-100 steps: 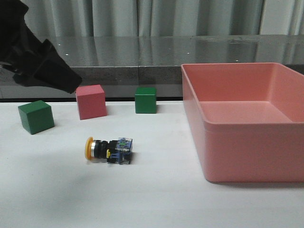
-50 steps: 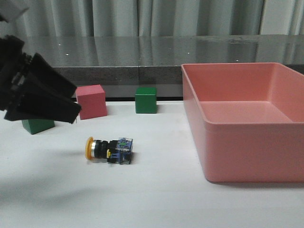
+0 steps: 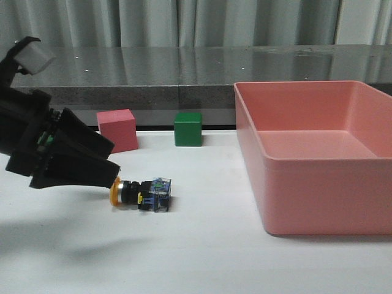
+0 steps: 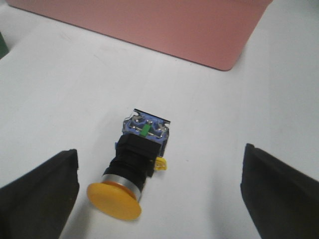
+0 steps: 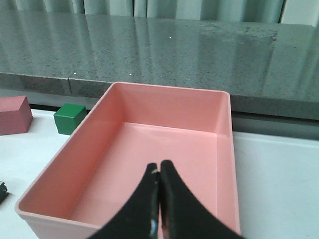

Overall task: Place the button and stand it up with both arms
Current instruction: 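Lower the left gripper around the lying button's black body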

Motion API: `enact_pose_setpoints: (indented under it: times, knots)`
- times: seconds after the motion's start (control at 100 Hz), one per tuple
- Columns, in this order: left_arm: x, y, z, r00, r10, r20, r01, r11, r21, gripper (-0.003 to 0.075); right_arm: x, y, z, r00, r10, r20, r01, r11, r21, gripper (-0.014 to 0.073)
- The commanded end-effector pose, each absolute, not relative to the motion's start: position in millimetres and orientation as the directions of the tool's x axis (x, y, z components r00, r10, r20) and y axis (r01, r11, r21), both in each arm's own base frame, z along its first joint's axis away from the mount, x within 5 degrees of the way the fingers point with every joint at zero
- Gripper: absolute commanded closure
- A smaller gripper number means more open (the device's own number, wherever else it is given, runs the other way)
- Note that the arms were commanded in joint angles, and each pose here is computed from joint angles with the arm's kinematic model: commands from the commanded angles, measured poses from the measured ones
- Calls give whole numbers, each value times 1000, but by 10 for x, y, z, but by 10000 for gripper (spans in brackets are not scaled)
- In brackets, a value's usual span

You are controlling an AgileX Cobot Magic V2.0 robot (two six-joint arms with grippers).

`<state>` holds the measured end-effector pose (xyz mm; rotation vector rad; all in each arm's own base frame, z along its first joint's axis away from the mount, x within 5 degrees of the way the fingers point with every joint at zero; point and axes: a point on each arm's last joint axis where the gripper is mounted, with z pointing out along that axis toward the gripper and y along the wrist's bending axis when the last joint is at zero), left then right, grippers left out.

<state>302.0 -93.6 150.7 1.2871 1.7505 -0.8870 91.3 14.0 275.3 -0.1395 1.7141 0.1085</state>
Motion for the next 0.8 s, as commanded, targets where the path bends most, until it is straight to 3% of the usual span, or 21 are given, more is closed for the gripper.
enact_pose_setpoints:
  times: [0.0, 0.37, 0.79]
  knots:
    - [3111, -969, 1667, -116, 325, -939, 964, 265, -27, 102, 924, 109, 2887, -69, -14, -997, -119, 993, -5, 653]
    - [3331, -982, 1448, -100, 306, -947, 961, 278, -11, 102, 924, 109, 2887, -69, -14, -997, -119, 993, -5, 653]
    - [3279, -1251, 1142, -120, 378, -918, 976, 212, -40, 102, 924, 109, 2887, -69, -14, -997, -119, 993, -5, 653]
